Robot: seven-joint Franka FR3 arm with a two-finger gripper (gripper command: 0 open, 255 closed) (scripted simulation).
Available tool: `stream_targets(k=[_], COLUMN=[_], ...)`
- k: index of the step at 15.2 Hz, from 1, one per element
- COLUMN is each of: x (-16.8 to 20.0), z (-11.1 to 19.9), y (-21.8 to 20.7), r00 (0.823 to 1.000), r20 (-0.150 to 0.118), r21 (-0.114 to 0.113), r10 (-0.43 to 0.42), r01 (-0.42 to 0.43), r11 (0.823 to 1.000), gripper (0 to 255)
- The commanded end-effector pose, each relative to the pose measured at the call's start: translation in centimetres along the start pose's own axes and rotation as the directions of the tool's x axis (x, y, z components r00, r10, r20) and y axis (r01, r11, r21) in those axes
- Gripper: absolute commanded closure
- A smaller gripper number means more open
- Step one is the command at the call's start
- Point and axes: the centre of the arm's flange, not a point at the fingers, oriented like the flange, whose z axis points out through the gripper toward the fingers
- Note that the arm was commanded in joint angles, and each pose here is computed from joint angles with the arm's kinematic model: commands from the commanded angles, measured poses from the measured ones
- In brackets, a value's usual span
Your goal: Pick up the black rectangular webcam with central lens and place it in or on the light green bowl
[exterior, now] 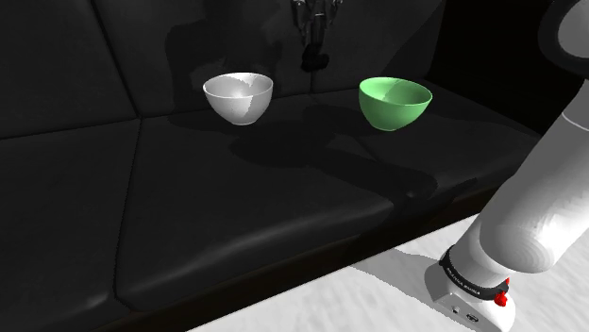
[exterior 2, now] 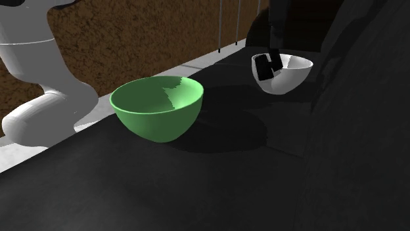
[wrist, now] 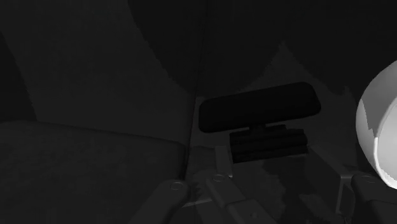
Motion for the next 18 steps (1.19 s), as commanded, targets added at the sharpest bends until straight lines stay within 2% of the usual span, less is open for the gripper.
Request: stream_targets(k=[1, 15, 18], x=[-1.4, -14.4, -15.0], z=[-0.4, -1.7, -0.7], y=[1.4, 14.5, 15.0], r00=[1.000, 1.000, 1.000], r20=[0.000, 0.000, 0.000], r21=[0.000, 0.000, 0.000], r10=[0.000, 0.000, 0.000], r01=[0.000, 0.000, 0.000], r11=[1.000, 1.000, 1.000], gripper=[255, 255, 255])
